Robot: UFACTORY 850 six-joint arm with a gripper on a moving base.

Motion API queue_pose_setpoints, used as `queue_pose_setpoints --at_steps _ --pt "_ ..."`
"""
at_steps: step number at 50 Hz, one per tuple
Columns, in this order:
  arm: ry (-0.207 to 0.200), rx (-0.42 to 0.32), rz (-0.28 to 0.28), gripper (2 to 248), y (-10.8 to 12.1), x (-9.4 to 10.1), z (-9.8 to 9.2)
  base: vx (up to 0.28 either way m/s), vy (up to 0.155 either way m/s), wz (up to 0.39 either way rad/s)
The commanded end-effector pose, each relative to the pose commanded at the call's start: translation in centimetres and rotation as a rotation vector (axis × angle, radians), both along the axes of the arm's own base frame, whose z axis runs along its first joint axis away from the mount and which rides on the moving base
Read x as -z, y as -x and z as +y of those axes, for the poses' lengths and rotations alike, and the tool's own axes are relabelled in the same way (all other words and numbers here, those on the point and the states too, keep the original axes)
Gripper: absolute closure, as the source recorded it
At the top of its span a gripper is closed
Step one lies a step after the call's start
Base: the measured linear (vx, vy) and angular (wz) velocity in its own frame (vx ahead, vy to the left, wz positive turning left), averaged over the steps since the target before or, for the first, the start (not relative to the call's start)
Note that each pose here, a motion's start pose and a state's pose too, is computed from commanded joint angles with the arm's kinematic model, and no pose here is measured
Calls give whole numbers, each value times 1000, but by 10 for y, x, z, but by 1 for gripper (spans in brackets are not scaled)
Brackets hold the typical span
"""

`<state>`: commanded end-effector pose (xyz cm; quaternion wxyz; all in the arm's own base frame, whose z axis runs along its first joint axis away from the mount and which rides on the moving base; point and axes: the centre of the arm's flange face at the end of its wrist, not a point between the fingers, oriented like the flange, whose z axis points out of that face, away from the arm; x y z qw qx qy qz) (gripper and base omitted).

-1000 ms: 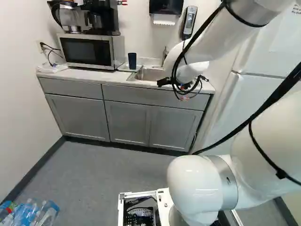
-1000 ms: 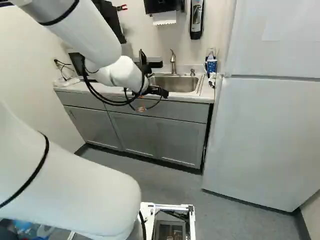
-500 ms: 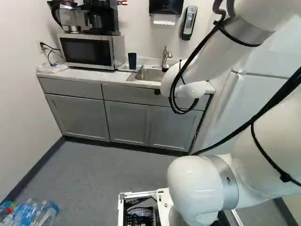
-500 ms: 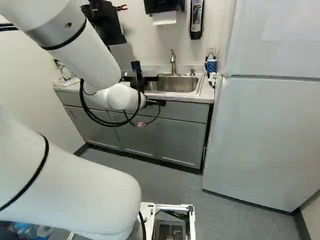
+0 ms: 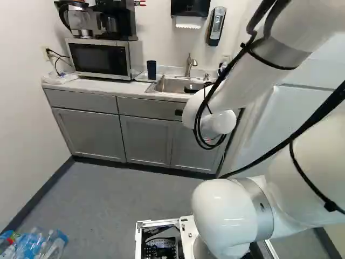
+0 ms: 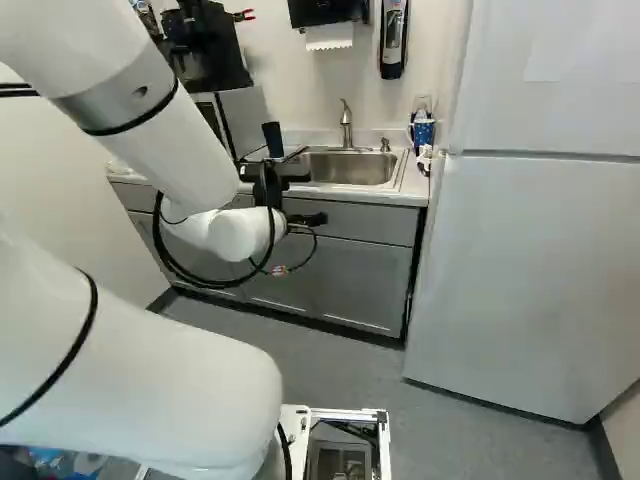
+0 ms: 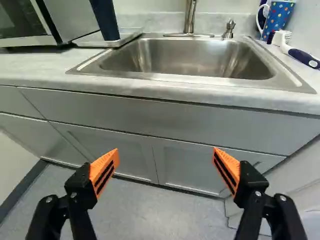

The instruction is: Rinse the cup and place it in the tray

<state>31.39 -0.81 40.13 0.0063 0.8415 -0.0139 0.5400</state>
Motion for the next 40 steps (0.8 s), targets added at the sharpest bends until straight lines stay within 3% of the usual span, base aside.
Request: queue_pose_setpoints --at_steps 40 --pt "5 -26 -84 3 37 31 7 0 0 0"
